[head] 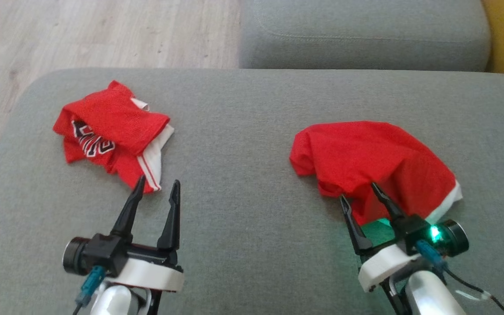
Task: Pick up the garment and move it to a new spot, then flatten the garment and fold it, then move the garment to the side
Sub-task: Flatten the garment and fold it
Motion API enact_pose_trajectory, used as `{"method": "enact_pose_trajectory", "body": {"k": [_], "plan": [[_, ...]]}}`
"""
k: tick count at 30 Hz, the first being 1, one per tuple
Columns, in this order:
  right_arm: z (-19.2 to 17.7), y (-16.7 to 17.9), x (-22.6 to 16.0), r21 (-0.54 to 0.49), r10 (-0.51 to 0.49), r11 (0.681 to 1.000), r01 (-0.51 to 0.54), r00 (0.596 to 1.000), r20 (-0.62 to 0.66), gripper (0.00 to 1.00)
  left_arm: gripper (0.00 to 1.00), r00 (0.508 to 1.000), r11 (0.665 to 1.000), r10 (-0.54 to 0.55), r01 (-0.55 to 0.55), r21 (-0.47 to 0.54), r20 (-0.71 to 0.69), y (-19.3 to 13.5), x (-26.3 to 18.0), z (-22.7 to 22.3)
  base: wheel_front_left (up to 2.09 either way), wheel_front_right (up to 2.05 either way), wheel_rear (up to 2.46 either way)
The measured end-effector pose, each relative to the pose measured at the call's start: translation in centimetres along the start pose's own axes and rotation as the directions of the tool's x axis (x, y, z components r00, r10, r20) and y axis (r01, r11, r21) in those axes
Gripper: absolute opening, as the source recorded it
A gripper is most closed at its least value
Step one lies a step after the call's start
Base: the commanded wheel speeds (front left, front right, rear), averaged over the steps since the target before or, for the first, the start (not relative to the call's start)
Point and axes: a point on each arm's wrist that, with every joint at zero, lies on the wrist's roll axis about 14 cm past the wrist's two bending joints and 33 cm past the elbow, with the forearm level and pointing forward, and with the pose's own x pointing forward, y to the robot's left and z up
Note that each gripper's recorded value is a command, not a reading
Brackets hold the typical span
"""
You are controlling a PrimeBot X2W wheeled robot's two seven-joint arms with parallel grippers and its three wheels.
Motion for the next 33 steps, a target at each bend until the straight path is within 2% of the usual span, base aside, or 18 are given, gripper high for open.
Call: {"method": "enact_pose_trajectory", "body": {"k": [5,9,17,18,20,21,28,33], "plan": [[-2.2,0.5,1.6,-0.061,0.047,0.997,-0.053,0.994,-0.098,1.00,1.00,0.999,1.000,0.024,-0.024,-0.005,-0.023,0.7,-0.5,-0.8,0.00,0.00,0.00],[-2.5,0.6,2.8,-0.088,0.063,0.993,-0.074,0.991,-0.119,1.00,1.00,0.998,0.999,0.044,-0.045,-0.002,-0.032,1.2,-0.7,-1.0,0.00,0.00,0.00],[-5.3,0.1,3.9,-0.094,0.064,0.992,-0.089,0.967,-0.248,1.00,1.00,0.996,0.997,0.081,-0.081,0.002,-0.043,2.4,-1.2,-1.3,0.00,0.00,0.00],[-5.6,0.1,3.9,-0.094,0.062,0.992,-0.089,0.964,-0.260,0.98,1.00,0.996,0.997,0.083,-0.083,0.002,-0.043,2.4,-1.2,-1.3,0.00,0.00,0.00],[-5.9,-0.1,3.8,-0.093,0.057,0.992,-0.085,0.960,-0.273,0.11,1.00,0.996,0.996,0.084,-0.084,-0.003,-0.042,2.4,-1.2,-1.3,0.00,0.00,0.00],[-6.0,-0.2,3.8,-0.093,0.054,0.992,-0.082,0.960,-0.276,0.00,1.00,0.996,0.996,0.085,-0.085,-0.005,-0.042,2.3,-1.2,-1.3,0.00,0.00,0.00],[-3.2,0.6,5.0,-0.041,0.081,0.995,-0.089,0.982,-0.171,0.00,1.00,0.996,0.997,0.079,-0.079,-0.008,-0.036,2.2,-0.9,-1.2,0.00,0.00,0.00],[2.6,2.2,6.4,0.018,0.127,0.992,-0.127,0.992,0.008,0.00,1.00,0.996,0.996,0.084,-0.084,-0.009,-0.017,2.4,-1.0,-0.6,0.00,0.00,0.00]]}}
